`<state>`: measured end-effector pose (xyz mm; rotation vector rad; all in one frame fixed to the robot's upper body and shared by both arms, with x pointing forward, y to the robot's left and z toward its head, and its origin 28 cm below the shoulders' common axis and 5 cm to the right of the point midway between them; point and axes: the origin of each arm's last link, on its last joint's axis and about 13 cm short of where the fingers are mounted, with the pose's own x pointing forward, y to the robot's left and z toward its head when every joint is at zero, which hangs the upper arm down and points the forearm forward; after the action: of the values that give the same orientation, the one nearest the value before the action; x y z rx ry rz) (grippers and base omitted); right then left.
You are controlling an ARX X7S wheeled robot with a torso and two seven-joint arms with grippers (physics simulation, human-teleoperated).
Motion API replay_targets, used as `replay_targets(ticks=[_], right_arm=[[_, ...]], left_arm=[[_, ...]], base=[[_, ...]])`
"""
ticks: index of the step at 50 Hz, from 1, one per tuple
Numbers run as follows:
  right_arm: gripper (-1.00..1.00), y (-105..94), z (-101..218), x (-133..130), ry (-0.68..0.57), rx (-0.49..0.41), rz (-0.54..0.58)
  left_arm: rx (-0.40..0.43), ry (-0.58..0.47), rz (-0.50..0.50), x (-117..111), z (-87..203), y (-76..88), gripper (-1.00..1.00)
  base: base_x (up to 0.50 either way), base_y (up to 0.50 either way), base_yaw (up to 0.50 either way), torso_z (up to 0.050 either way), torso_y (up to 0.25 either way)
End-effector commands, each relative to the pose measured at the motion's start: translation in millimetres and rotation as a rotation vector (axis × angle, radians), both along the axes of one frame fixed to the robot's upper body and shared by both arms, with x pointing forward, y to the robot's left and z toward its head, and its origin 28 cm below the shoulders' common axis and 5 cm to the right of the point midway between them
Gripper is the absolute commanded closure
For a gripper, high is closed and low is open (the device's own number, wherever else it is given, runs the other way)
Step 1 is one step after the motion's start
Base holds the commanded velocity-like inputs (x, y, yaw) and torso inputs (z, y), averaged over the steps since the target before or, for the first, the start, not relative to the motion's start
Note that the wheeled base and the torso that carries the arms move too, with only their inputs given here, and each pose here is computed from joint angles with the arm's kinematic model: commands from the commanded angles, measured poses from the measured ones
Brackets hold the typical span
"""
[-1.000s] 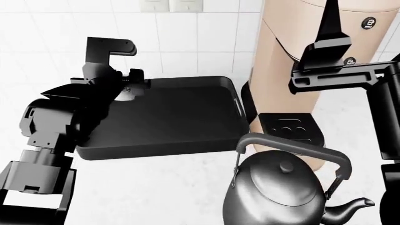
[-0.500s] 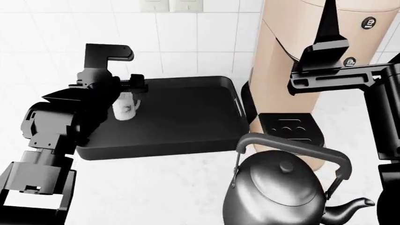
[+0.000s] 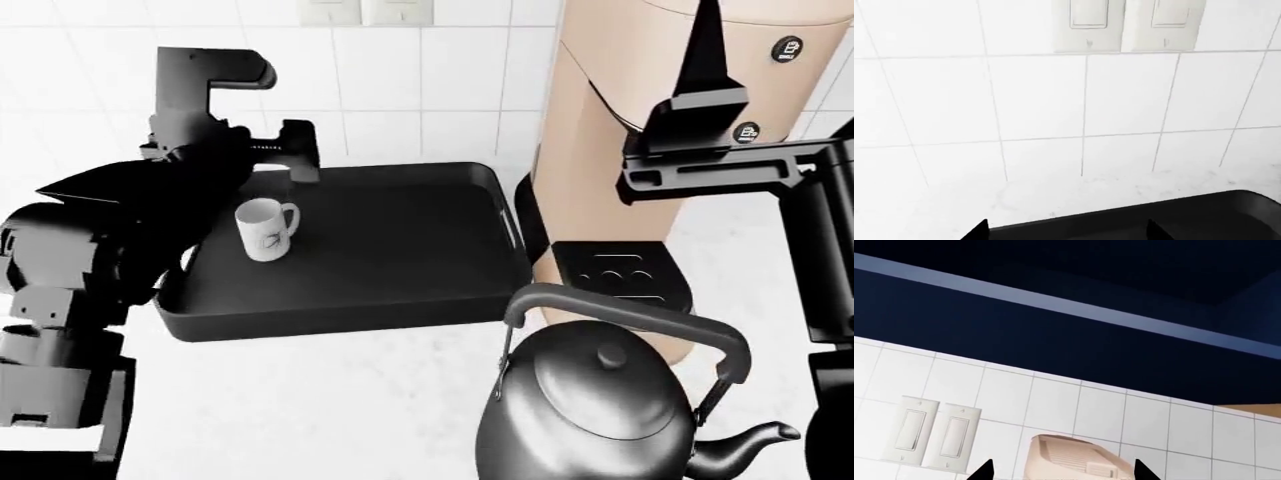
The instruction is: Pick the kettle from the counter and place it on the tray. Then pick the mug from the cabinet and place it on the tray. Then close the cabinet doors.
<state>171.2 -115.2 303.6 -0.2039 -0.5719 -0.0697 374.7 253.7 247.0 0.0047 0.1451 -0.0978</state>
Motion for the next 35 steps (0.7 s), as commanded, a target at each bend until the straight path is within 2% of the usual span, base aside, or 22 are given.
replay_targets(ticks=[1,7,16,21,25,35], right_arm=[[-1.0,-1.7,-0.7,-1.0,0.001,0.01,-0.004],[-1.0,-2.8,-0.6,-2.0,0.0,0.013,-0.007],[-1.0,-4.9,-2.6,-2.2,0.003,0.021,-0.012],[-1.0,-6.0,-3.2,-1.7,0.003,0.025,-0.013],[-1.0,-6.5,-3.5,-2.8,0.003,0.026,-0.014],[-1.0,-7.3,-4.9,-2.0,0.008,0.031,-0.017]], left_arm=[[0.0,-0.161,-0.292,-48.3,41.8,-6.1,-1.0],[0.081,-0.174,-0.557,-85.0,45.0,-8.8,-1.0],[0.164,-0.167,-0.822,-122.5,39.1,-9.6,-1.0],[0.162,-0.162,-0.957,-140.6,37.8,-8.5,-1.0],[0.171,-0.128,-1.031,-151.4,33.8,-7.5,-1.0],[0.178,-0.077,-1.114,-163.9,24.0,-10.9,-1.0]], base=[[0.0,0.0,0.0,0.0,0.0],[0.0,0.0,0.0,0.0,0.0],[0.0,0.0,0.0,0.0,0.0],[0.0,0.0,0.0,0.0,0.0],[0.0,0.0,0.0,0.0,0.0],[0.0,0.0,0.0,0.0,0.0]])
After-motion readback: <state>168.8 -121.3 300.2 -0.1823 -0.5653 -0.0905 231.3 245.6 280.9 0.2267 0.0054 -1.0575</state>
